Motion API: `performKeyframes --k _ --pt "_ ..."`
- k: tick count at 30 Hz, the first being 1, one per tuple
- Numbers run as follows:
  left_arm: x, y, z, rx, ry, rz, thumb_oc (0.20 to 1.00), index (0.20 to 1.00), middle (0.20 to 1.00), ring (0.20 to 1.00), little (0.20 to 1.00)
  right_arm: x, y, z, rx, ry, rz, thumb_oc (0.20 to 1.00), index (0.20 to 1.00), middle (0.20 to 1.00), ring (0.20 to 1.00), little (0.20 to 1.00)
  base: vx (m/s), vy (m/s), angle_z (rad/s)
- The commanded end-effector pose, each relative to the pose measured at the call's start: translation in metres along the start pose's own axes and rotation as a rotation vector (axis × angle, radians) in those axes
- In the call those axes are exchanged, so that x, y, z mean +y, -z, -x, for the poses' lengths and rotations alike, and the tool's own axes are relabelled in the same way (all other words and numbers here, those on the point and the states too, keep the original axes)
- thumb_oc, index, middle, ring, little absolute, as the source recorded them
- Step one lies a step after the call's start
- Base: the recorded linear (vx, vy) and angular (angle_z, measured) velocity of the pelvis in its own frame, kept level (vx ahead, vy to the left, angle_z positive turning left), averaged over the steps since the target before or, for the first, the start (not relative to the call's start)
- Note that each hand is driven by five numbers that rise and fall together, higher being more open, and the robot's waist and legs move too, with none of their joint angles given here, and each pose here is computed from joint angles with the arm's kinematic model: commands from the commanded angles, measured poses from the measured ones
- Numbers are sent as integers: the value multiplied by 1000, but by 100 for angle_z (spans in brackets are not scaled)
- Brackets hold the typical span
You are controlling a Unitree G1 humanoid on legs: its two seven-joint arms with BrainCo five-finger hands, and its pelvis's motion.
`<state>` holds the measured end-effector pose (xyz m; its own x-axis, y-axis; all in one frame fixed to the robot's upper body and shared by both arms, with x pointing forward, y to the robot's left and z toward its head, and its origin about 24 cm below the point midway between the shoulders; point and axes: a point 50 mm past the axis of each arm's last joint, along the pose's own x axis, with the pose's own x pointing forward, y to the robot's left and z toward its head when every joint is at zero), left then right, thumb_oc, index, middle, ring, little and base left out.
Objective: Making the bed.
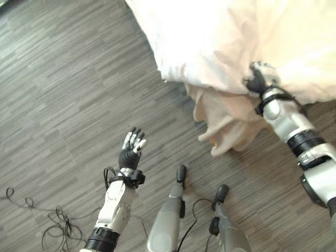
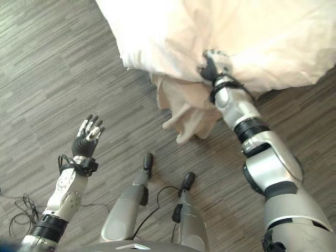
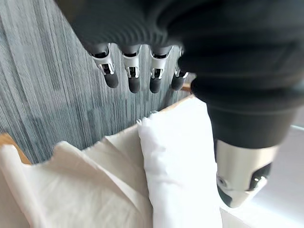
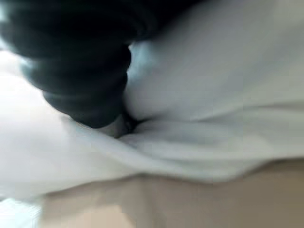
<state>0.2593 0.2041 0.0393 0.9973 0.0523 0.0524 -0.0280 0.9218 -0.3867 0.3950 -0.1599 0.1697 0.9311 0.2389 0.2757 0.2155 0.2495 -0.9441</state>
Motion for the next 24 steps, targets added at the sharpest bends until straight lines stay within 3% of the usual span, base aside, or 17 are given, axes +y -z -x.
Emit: performKeyframes --k 1,2,4,7,13,14,15,20,22,24 --pt "-12 -14 -8 -99 44 -10 1000 1000 1000 1000 1000 175 -20 119 -116 -826 197 200 200 200 200 200 0 0 0" --pt "-13 -12 -7 -94 49 -7 1000 1000 1000 1000 1000 199 -23 150 -134 -944 245 200 200 200 200 200 0 0 0" --pt "-13 -11 -7 -93 49 -8 1000 1000 1000 1000 1000 208 -26 162 -132 -986 243 200 200 200 200 200 -16 4 -2" --pt "-8 -12 -6 -96 35 -15 1000 1000 1000 1000 1000 231 -21 213 -97 -1129 260 200 200 200 200 200 -21 3 2" --pt "0 -12 -2 -95 9 -15 1000 1000 1000 1000 1000 233 -2 239 52 -1160 185 200 200 200 200 200 -15 14 5" --pt "2 -9 0 -83 6 -7 1000 1000 1000 1000 1000 233 11 254 202 -1166 106 200 200 200 200 200 0 0 0" --pt "4 -7 2 -70 4 -4 1000 1000 1000 1000 1000 234 17 262 315 -1171 26 1000 1000 1000 1000 1000 0 0 0" --pt "11 -3 7 -42 -3 -8 1000 1000 1000 1000 1000 227 39 276 582 -1086 -193 1000 1000 1000 1000 1000 24 3 -1" --pt "22 -1 13 -26 -30 -8 1000 1000 1000 1000 1000 219 58 301 762 -1037 -365 1000 1000 1000 1000 1000 90 -10 -1" --pt "26 -2 15 -25 -37 -9 1000 1000 1000 1000 1000 215 67 313 832 -1028 -414 1000 1000 1000 1000 1000 78 -28 -3"
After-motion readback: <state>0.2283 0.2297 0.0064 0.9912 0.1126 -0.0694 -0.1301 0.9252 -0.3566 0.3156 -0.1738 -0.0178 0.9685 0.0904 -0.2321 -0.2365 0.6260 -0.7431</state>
